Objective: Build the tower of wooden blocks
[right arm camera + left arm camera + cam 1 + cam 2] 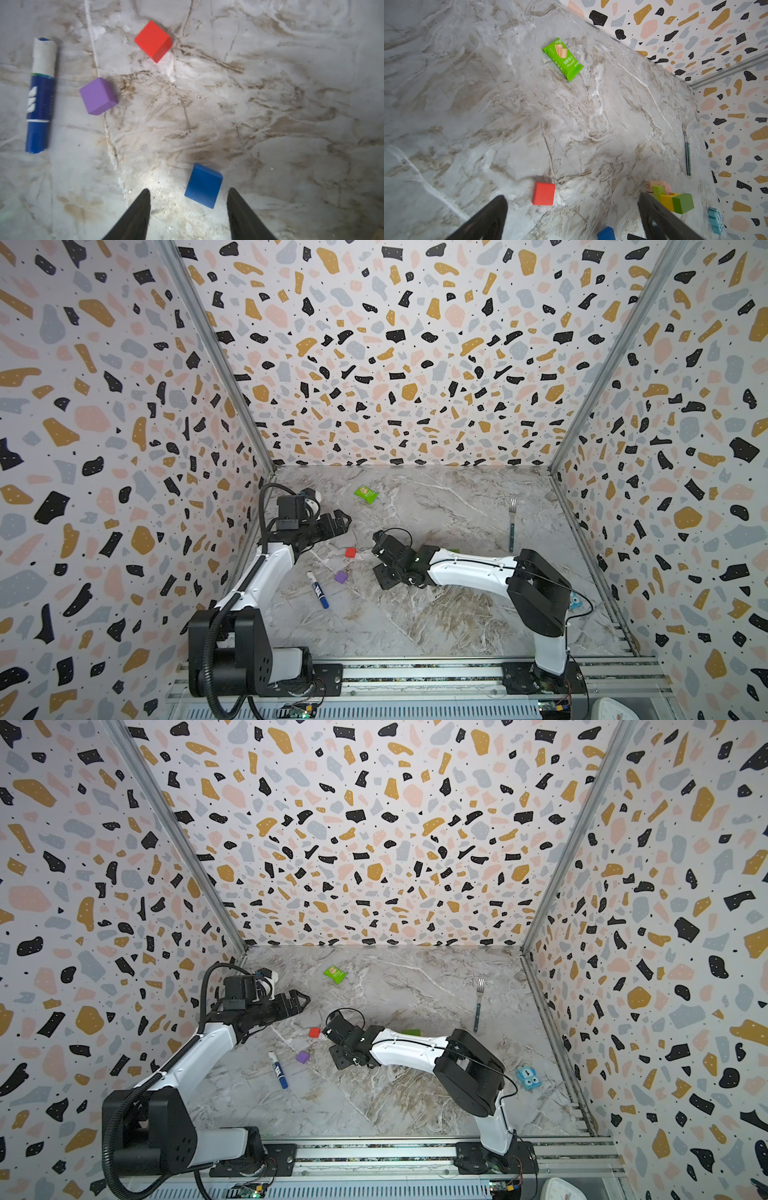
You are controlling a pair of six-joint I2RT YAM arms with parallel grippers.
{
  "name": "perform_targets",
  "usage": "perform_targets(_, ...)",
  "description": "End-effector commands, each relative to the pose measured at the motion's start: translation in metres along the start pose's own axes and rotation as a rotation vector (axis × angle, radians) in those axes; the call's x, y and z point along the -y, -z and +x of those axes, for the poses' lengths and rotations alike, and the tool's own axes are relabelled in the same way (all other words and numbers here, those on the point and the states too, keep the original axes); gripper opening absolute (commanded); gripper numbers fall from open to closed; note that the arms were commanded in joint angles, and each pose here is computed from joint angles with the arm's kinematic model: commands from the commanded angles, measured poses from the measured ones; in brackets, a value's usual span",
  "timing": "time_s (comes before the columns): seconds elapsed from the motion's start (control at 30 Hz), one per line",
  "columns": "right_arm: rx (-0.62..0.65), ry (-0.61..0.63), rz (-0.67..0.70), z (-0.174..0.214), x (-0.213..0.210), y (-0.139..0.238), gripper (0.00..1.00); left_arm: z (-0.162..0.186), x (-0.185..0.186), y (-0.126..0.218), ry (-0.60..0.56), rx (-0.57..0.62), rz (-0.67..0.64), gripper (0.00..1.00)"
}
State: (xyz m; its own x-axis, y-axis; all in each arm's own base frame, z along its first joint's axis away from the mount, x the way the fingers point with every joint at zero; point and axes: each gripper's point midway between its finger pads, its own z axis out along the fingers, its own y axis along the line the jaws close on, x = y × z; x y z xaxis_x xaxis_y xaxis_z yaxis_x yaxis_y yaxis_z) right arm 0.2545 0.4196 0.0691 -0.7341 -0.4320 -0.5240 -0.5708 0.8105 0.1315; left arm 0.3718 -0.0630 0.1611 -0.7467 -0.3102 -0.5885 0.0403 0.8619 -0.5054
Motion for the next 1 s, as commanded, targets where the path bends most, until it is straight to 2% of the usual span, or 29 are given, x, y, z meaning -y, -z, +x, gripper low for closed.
perform_targets(0.0,-0.041,-0.065,0.074,0.004,0.011,0.0,0.62,-0.004,0.003,0.002,-0.008,0.023,0.02,0.99)
perform_targets(0.13,-0.046,-0.084,0.089,0.005,0.012,-0.005,0.62,-0.004,0.004,0.002,-0.008,0.023,0.022,0.99)
perform_targets(0.6,-0.067,-0.084,0.06,0.01,0.005,-0.016,0.47,-0.003,0.003,0.001,-0.004,0.019,0.024,0.99)
perform_targets(0.97,-0.085,-0.076,0.062,0.014,0.005,-0.022,0.4,-0.003,0.004,0.001,-0.005,0.02,0.024,0.99)
